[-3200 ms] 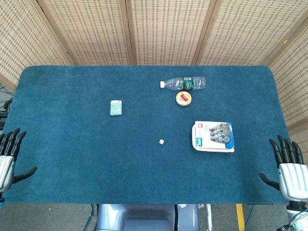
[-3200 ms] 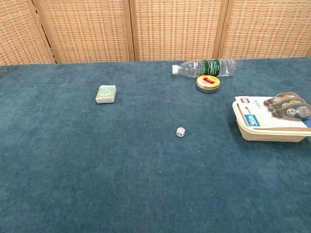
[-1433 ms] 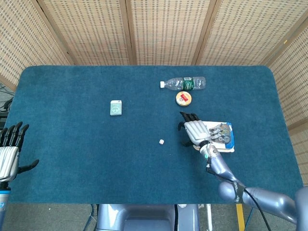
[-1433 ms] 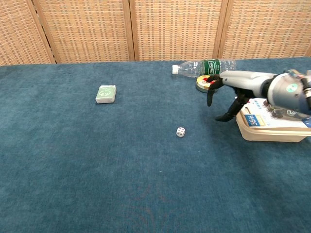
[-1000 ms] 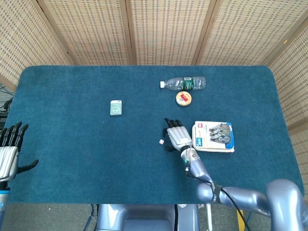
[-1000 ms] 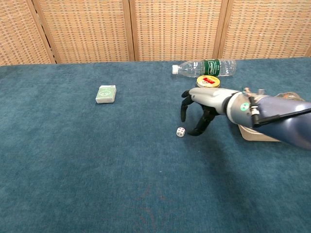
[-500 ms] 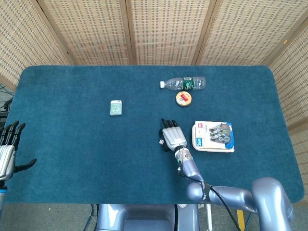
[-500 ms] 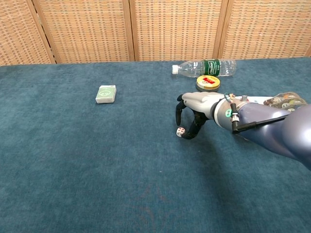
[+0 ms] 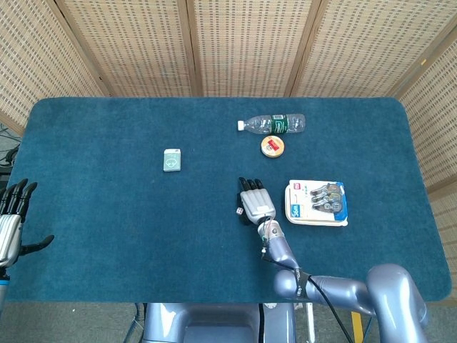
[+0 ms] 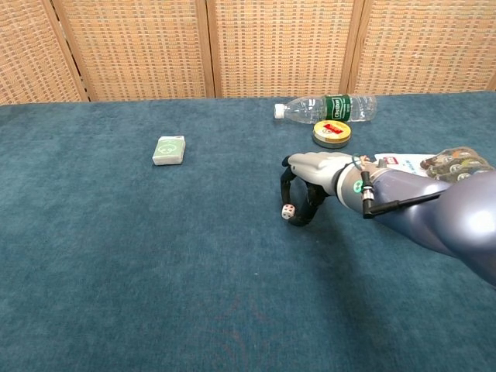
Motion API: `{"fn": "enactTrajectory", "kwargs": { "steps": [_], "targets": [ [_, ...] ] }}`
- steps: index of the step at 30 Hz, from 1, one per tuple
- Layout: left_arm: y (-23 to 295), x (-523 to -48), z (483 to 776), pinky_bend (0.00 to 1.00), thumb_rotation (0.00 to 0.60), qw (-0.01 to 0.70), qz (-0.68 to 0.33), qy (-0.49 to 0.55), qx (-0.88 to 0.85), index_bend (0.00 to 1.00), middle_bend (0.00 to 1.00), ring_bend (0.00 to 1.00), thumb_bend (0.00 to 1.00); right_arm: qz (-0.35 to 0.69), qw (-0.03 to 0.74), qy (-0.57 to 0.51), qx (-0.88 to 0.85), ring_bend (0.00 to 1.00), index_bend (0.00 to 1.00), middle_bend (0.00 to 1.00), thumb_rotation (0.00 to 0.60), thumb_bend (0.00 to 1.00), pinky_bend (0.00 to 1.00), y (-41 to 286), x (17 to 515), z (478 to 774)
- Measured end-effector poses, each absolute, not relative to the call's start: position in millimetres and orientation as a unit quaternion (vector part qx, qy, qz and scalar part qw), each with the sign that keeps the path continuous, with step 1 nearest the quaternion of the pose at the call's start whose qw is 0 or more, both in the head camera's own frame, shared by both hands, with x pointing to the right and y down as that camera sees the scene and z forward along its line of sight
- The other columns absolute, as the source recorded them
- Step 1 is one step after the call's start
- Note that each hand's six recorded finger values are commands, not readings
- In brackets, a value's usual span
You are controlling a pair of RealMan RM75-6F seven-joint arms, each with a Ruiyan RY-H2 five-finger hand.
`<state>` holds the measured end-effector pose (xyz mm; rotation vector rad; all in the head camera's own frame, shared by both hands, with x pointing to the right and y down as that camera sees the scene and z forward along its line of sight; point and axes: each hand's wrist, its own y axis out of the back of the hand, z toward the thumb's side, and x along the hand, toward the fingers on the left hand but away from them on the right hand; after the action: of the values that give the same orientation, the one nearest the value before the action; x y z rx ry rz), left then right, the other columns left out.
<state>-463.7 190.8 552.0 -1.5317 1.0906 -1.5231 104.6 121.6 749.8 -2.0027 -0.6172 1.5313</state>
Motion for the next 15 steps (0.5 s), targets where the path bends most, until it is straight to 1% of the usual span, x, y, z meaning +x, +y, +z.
{"fn": "enactTrajectory", "kwargs": {
  "steps": [6, 12, 15],
  "targets": [
    [190.6, -464.0, 552.8, 0.00, 0.600, 0.352, -0.590, 0.422, -0.592, 0.00, 0.00, 0.00, 0.00, 0.559, 0.270, -0.231, -0.749, 0.00, 0.51, 0.00, 0.600, 0.44, 0.00, 121.9, 98.6, 748.7],
    [190.4, -464.1, 553.3, 0.00, 0.600, 0.352, -0.591, 0.421, -0.591, 0.00, 0.00, 0.00, 0.00, 0.554, 0.267, -0.237, -0.752, 0.00, 0.52, 0.00, 0.600, 0.46, 0.00, 120.8, 98.9, 747.0],
    [190.0, -463.9, 553.5, 0.00, 0.600, 0.351, -0.591, 0.421, -0.592, 0.00, 0.00, 0.00, 0.00, 0.548, 0.268, -0.239, -0.755, 0.00, 0.52, 0.00, 0.600, 0.47, 0.00, 119.4, 98.4, 741.6]
  ]
}}
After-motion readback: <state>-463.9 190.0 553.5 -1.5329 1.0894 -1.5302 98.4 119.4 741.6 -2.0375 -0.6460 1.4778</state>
